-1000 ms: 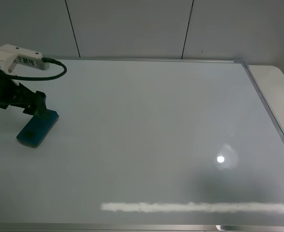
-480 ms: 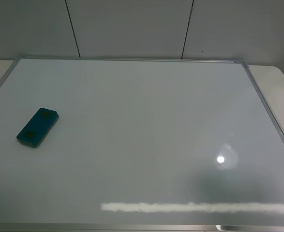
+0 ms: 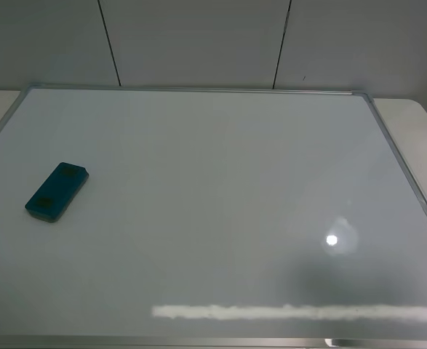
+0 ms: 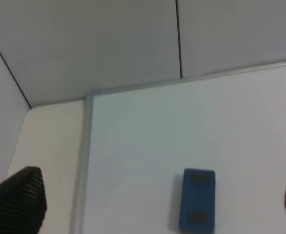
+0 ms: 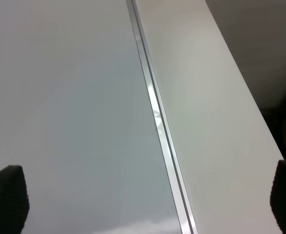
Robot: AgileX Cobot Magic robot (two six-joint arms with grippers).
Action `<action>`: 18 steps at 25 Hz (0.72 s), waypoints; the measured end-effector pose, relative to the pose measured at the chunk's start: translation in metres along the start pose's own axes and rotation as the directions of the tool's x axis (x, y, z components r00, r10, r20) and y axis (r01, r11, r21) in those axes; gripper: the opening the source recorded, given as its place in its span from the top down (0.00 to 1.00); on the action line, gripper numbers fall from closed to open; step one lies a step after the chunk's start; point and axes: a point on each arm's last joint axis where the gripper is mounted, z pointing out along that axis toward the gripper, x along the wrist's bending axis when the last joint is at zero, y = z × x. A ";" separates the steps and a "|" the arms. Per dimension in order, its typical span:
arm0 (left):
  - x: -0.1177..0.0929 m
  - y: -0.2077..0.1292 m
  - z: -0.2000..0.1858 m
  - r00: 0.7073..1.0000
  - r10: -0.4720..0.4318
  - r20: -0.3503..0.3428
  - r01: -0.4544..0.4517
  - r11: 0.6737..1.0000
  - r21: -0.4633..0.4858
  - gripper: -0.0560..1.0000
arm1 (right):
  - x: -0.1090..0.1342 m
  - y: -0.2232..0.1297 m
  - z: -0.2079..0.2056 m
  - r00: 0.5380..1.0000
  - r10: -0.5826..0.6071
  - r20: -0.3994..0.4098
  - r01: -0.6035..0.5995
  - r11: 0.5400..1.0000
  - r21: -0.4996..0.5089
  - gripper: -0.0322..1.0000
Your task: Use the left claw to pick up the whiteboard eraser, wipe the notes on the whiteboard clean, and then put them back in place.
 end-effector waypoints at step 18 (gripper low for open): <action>-0.018 -0.084 0.028 0.982 -0.153 -0.106 0.170 0.970 0.173 0.01 | 0.000 0.000 0.000 1.000 0.000 -0.001 0.000 1.000 0.000 0.01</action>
